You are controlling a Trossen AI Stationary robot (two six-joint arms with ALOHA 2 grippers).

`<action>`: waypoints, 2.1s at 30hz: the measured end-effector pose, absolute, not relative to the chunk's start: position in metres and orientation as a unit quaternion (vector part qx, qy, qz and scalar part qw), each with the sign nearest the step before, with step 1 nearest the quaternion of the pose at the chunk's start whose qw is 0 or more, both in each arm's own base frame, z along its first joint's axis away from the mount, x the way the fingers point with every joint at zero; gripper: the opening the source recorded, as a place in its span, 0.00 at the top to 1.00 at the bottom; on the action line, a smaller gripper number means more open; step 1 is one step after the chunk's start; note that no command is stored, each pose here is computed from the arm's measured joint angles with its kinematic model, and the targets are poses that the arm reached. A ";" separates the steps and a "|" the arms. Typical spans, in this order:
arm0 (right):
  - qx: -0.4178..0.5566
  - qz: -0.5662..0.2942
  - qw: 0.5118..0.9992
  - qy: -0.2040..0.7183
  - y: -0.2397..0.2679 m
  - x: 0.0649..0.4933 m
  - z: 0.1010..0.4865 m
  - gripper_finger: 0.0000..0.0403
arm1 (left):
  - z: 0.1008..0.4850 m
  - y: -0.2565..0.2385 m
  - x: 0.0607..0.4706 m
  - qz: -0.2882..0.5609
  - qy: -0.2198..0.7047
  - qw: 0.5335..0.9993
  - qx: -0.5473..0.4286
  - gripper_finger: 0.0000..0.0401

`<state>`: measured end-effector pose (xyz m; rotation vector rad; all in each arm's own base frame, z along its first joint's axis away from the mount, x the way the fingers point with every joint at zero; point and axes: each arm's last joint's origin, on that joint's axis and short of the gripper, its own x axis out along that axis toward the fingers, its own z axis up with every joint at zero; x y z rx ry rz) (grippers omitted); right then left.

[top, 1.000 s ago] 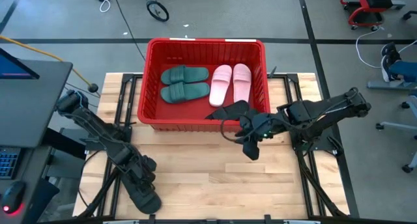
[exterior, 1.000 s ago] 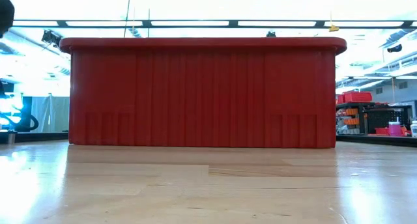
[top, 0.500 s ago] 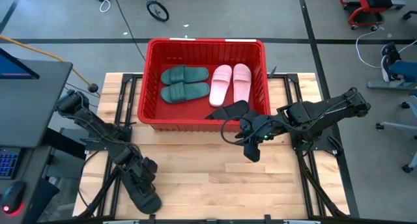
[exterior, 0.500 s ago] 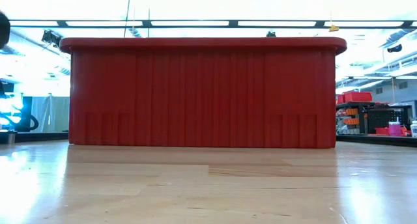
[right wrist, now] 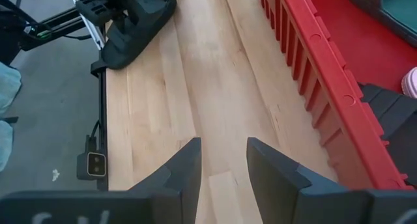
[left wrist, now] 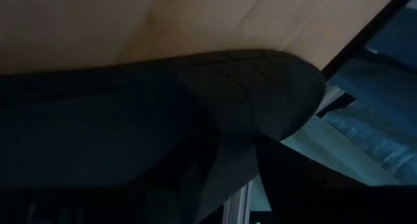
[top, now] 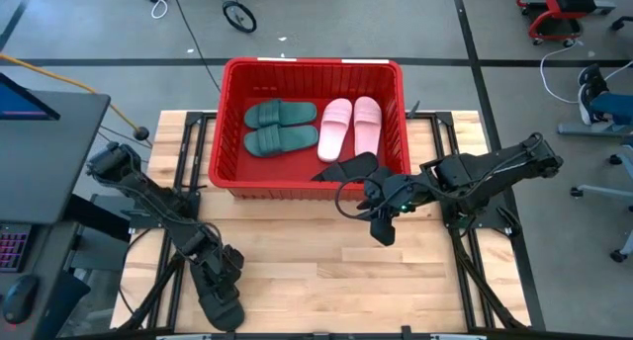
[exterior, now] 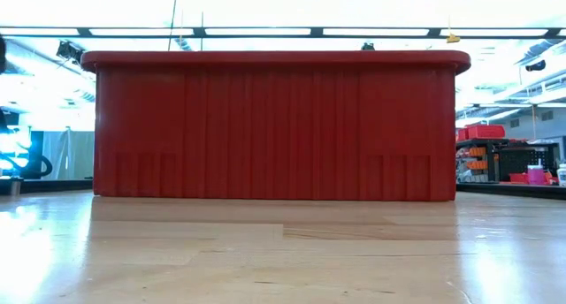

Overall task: Pick and place slides into bin
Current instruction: Put the black slide into the red container

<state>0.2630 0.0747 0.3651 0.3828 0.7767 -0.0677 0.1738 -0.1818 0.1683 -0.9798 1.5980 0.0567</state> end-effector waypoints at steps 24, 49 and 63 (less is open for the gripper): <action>0.209 -0.132 0.909 0.336 0.070 0.264 0.366 0.68 | 0.331 -0.195 0.242 -0.037 0.385 0.757 -0.528 0.97; 0.107 -0.271 0.921 0.260 0.058 0.260 0.373 0.68 | 0.387 0.083 0.281 0.348 0.191 0.790 -0.467 0.96; 0.077 -0.267 0.916 0.290 0.057 0.254 0.370 0.68 | 0.251 0.106 0.281 0.342 0.186 0.712 -0.585 0.96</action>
